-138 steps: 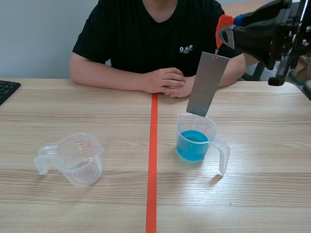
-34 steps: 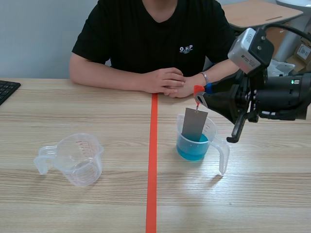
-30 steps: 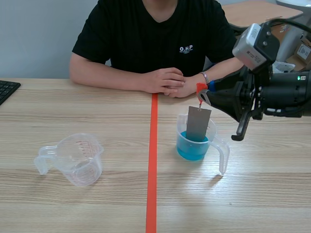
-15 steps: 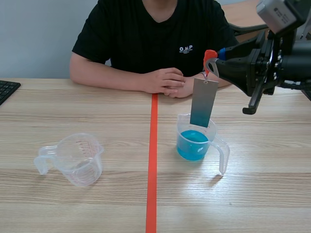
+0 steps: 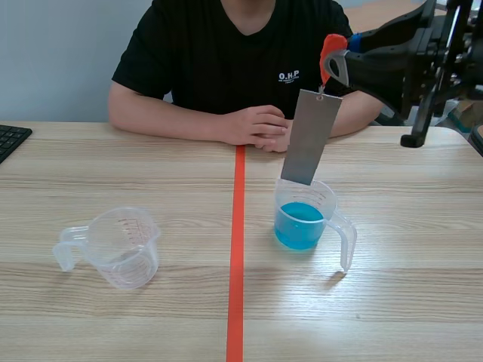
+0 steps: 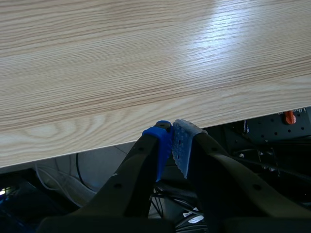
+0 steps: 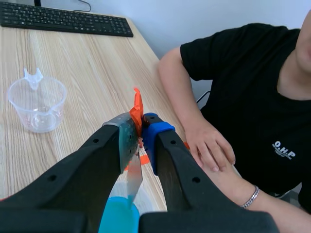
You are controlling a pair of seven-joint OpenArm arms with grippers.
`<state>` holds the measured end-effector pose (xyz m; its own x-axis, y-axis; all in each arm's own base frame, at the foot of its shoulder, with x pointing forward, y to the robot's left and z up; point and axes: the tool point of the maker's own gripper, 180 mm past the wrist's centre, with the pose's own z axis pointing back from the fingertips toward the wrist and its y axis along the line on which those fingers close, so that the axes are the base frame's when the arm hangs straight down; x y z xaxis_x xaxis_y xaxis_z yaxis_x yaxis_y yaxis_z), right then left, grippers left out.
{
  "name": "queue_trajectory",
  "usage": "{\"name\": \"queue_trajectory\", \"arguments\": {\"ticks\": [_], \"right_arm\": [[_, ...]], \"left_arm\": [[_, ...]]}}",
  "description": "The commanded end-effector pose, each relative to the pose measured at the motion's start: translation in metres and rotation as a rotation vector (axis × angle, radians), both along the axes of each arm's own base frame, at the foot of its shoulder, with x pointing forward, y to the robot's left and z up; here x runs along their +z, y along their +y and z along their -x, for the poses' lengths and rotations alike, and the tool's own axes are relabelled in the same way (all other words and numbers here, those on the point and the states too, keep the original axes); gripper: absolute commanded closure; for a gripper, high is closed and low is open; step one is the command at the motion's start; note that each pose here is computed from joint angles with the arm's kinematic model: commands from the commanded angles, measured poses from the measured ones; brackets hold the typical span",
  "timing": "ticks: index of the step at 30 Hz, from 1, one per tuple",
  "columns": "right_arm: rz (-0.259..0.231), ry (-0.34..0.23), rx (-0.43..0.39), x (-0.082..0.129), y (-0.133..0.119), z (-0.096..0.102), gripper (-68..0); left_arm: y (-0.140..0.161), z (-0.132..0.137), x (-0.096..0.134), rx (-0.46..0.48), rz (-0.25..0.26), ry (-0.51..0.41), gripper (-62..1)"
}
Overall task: Do the redox reaction experiment.
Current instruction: 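Raise the plate and point at it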
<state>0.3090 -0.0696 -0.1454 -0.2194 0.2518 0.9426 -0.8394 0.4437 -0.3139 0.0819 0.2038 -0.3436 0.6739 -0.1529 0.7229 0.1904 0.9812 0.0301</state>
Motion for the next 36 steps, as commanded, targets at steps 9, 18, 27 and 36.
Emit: {"name": "queue_trajectory", "arguments": {"ticks": [9,18,27,36], "right_arm": [[-0.014,-0.052,0.024,0.029,0.0,0.01,-1.7],[-0.023,-0.049,0.014,0.04,-0.001,0.01,-1.7],[-0.029,-0.023,-0.001,0.042,-0.004,0.009,-1.7],[-0.031,-0.021,-0.001,0.042,-0.004,0.009,-1.7]], "left_arm": [[-0.003,-0.003,0.004,0.0,0.012,-0.021,-4.6],[-0.004,-0.003,0.004,-0.002,0.016,-0.021,-4.6],[-0.025,-0.01,0.015,-0.16,0.098,-0.062,-4.6],[-0.046,-0.056,0.047,-0.477,0.11,-0.203,-4.6]]}}
